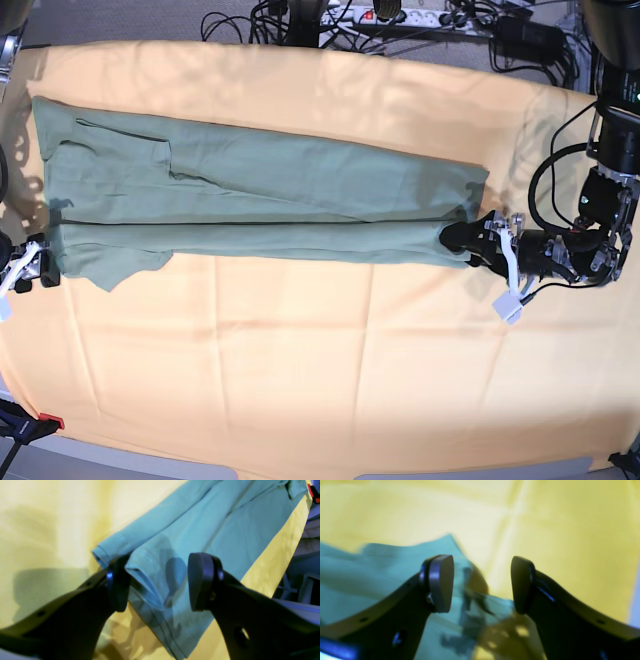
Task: Fold the T-shirt properly
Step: 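Lift the hem and fold it toward the shoulders with both grippers, then grasp the folded shirt's end with the right gripper and press it flat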
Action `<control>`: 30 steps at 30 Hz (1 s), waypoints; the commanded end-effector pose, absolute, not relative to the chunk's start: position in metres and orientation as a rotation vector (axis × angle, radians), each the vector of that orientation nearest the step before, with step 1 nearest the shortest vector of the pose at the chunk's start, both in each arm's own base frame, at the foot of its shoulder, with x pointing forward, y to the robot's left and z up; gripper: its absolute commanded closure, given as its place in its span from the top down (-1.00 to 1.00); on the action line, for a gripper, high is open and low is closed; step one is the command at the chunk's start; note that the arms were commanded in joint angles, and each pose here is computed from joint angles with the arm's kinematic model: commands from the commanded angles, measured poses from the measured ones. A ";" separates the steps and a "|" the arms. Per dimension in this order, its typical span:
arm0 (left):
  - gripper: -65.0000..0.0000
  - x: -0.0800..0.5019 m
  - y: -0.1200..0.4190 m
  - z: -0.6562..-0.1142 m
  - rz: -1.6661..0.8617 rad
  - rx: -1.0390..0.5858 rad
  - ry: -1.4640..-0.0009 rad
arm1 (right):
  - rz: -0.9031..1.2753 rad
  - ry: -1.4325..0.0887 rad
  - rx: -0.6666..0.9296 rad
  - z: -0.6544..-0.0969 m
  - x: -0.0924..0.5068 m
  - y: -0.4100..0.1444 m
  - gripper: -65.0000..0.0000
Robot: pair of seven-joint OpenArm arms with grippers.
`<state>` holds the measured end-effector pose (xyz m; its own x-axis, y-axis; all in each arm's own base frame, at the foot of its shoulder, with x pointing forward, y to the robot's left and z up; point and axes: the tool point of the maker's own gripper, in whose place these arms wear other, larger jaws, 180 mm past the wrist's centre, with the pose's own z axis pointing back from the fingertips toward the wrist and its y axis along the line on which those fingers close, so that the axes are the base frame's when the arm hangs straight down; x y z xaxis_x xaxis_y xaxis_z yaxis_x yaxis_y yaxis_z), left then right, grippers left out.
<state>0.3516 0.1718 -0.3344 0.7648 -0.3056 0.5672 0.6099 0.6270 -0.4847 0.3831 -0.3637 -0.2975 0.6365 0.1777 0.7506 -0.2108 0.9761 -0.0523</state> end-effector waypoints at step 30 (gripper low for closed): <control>0.15 0.365 0.175 -0.314 -0.558 -0.716 -0.524 | 0.183 -0.899 0.299 -0.350 0.403 -0.265 0.16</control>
